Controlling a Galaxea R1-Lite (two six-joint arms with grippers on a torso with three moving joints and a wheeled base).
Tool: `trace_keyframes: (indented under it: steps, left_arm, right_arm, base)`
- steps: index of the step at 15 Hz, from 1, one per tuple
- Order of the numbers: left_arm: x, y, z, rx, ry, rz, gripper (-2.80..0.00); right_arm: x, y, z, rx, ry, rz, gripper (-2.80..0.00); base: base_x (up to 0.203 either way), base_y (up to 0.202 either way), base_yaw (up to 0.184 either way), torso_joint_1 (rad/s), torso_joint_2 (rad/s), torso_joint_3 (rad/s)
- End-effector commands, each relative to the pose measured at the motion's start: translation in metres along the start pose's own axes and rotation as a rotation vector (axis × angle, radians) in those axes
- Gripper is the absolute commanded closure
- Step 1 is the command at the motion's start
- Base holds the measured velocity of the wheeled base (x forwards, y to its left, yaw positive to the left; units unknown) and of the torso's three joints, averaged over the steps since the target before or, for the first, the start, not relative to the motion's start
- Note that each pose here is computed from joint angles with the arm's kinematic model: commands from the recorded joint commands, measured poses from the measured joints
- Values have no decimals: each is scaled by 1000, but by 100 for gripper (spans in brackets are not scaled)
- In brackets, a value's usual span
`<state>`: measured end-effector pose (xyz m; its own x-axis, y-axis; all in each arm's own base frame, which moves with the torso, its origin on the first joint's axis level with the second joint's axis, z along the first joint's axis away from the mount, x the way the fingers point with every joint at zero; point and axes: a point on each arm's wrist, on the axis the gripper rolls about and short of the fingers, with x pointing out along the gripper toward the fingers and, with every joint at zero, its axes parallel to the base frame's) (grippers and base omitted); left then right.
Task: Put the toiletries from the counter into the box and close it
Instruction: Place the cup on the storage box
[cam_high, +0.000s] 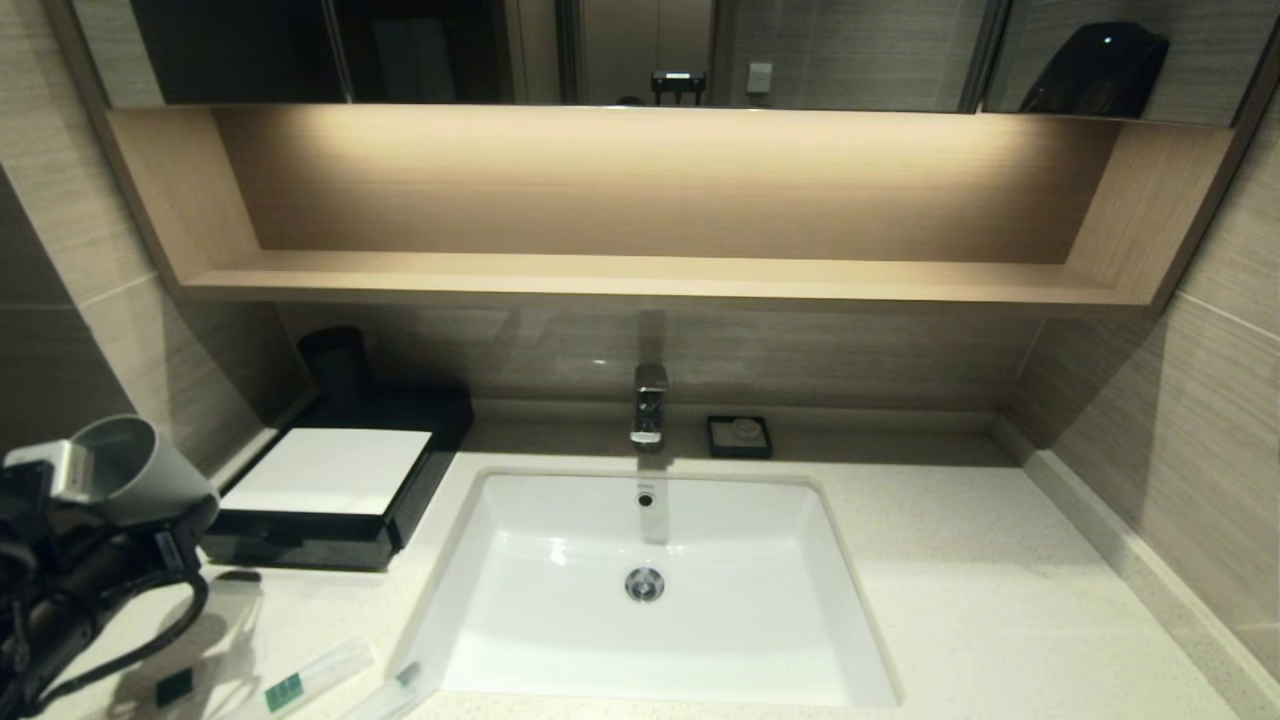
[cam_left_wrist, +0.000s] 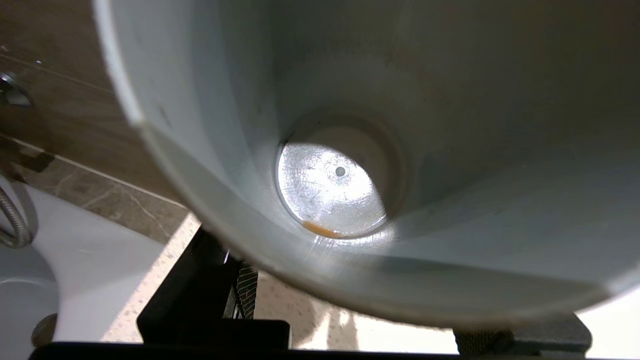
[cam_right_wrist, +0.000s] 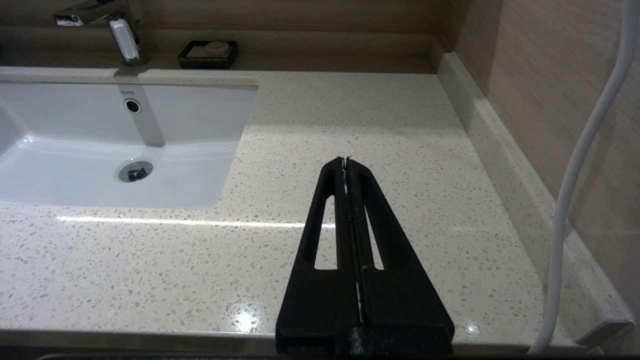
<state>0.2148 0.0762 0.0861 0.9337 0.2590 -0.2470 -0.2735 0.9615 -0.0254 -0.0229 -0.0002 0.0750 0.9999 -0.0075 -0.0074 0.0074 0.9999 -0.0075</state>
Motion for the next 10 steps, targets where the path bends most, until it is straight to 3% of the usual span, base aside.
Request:
trace_keyframes:
  steps: [1, 5, 10]
  left_arm:
    - [-11, 3, 32, 1, -66, 15, 0]
    - [-18, 3, 69, -11, 33, 13, 0]
    - [-15, -16, 84, 2, 232, -65, 0]
  right_arm:
    - [0, 0, 0, -1, 0, 0, 0]
    - [0, 0, 0, 0, 0, 0, 0]
    - [0, 0, 0, 0, -1, 0, 0]
  base:
    - [0, 0, 0, 0, 0, 0]
    - [0, 0, 0, 0, 0, 0]
    - [0, 0, 0, 0, 0, 0]
